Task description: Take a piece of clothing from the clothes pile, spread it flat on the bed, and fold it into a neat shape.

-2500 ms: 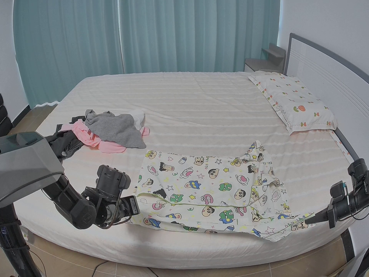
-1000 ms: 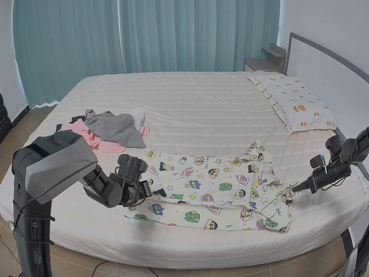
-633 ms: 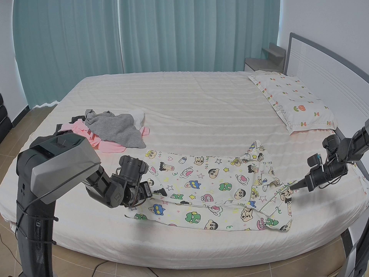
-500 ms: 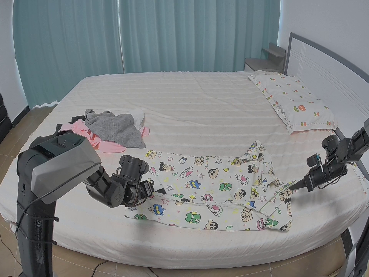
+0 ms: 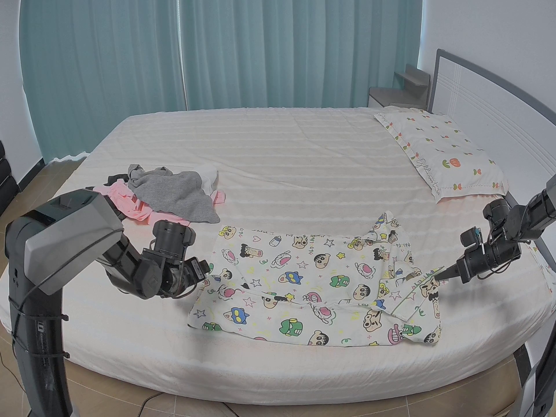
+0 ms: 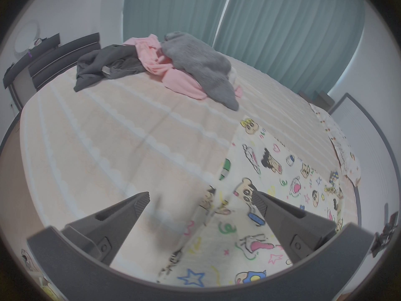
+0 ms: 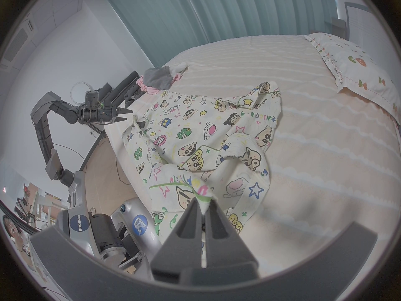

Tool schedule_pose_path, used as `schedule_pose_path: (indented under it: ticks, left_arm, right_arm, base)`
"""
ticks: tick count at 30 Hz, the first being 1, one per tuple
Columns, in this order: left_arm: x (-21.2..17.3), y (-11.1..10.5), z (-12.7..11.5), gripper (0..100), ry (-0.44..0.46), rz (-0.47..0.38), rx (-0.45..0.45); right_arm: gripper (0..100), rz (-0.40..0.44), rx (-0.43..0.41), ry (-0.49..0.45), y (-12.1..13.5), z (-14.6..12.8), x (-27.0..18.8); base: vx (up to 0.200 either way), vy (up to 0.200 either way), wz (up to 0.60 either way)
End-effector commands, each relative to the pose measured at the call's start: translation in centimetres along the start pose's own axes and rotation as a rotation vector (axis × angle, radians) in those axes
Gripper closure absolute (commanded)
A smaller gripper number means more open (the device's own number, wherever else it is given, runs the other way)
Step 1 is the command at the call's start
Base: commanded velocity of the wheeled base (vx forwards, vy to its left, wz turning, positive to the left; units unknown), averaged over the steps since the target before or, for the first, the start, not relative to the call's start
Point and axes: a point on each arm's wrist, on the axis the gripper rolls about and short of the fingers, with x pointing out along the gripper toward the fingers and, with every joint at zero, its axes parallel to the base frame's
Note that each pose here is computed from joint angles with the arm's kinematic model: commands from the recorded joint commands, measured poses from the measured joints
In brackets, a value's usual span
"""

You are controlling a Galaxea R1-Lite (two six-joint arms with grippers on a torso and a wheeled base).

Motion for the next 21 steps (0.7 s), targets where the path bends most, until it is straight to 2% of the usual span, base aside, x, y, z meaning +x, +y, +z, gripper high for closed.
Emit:
schedule_pose_path:
  ticks: [1, 4, 9, 11, 12, 14, 15, 17, 21]
  left_arm:
    - [-1.0, 1.2, 1.3, 0, -0.024, 0.01, -0.033]
    - [-1.3, 2.4, 1.6, 0, -0.021, 0.03, -0.06]
    - [-2.4, 3.4, 2.0, 0, 0.028, -0.026, -0.153]
    - [-2.5, 3.5, 1.9, 0, 0.033, -0.032, -0.158]
    - [-3.3, 4.0, 1.9, 0, 0.066, -0.068, -0.19]
    - [-3.4, 4.0, 2.0, 0, 0.067, -0.071, -0.193]
    - [-4.7, 4.3, 2.3, 0, 0.086, -0.146, -0.262]
    - [-5.9, 4.4, 2.3, 0, 0.101, -0.213, -0.331]
    - [-7.7, 4.8, 1.6, 0, 0.1, -0.274, -0.375]
  right_arm:
    - [0, 0.007, 0.009, 0.01, -0.4, -0.2, 0.7]
    - [0, 0.012, 0.018, 0.014, -0.8, -0.2, 1.2]
    - [0, -0.011, 0.06, 0.001, -2.4, -1.1, 0.5]
    - [0, -0.015, 0.064, -0.001, -2.5, -1.1, 0.4]
    - [0, -0.028, 0.115, -0.023, -2.7, -1.6, -1.0]
    - [0, -0.03, 0.118, -0.024, -2.7, -1.6, -1.1]
    - [0, -0.011, 0.205, -0.086, -1.7, -1.8, -3.6]
    - [0, 0.051, 0.266, -0.134, 0.2, -2.1, -5.2]
    - [0, 0.11, 0.343, -0.129, 3.2, -4.0, -6.2]
  base:
    - [0.0, 0.0, 0.0]
    - [0.0, 0.0, 0.0]
    - [0.0, 0.0, 0.0]
    - [0.0, 0.0, 0.0]
    - [0.0, 0.0, 0.0]
    - [0.0, 0.0, 0.0]
    - [0.0, 0.0, 0.0]
    - [0.0, 0.0, 0.0]
    - [0.0, 0.0, 0.0]
